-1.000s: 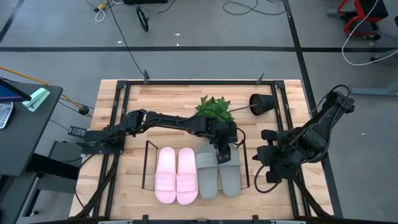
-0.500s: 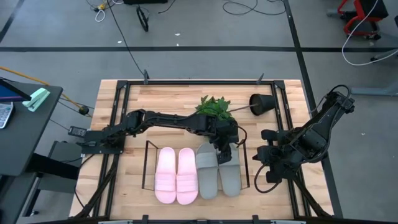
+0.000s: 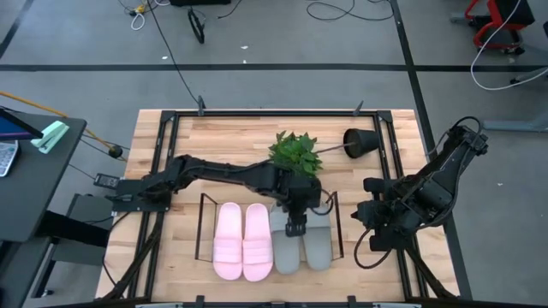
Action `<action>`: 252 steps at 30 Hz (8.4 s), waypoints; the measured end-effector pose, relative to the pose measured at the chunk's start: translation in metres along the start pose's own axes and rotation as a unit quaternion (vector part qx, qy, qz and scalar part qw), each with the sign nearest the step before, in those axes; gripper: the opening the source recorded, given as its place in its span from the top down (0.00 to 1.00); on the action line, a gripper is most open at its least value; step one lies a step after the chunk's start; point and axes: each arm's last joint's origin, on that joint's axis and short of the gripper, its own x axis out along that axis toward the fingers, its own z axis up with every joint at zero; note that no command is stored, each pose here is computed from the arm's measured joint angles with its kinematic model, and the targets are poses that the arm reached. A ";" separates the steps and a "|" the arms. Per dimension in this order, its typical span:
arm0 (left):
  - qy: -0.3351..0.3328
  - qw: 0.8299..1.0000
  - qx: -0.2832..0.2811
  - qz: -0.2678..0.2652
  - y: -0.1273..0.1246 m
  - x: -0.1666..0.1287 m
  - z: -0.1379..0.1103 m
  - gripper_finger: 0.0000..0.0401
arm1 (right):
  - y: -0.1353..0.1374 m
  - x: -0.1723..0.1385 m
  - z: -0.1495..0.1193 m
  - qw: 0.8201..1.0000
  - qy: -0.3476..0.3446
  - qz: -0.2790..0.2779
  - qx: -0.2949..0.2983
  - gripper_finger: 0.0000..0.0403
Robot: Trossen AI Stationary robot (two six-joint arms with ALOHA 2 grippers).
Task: Pick and place slides into the shelf
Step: Return to Home Position
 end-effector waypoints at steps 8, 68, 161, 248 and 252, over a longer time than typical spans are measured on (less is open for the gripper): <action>-0.023 0.997 0.008 0.073 -0.035 -0.024 -0.010 0.58 | -0.001 0.000 0.000 1.000 -0.005 -0.008 0.002 1.00; -0.513 0.854 -0.079 -0.023 0.028 -0.048 -0.132 0.97 | -0.019 0.013 0.021 0.999 -0.022 -0.015 0.020 1.00; -0.624 0.776 -0.095 -0.010 0.088 -0.157 -0.362 1.00 | -0.143 0.039 0.097 0.964 -0.188 0.126 0.139 1.00; -0.488 0.864 -0.119 -0.030 0.092 -0.095 -0.377 0.90 | -0.119 0.062 -0.090 0.826 -0.492 0.185 0.203 1.00; -0.488 0.864 -0.119 -0.030 0.092 -0.095 -0.377 0.91 | -0.118 0.074 -0.103 0.814 -0.511 0.188 0.200 1.00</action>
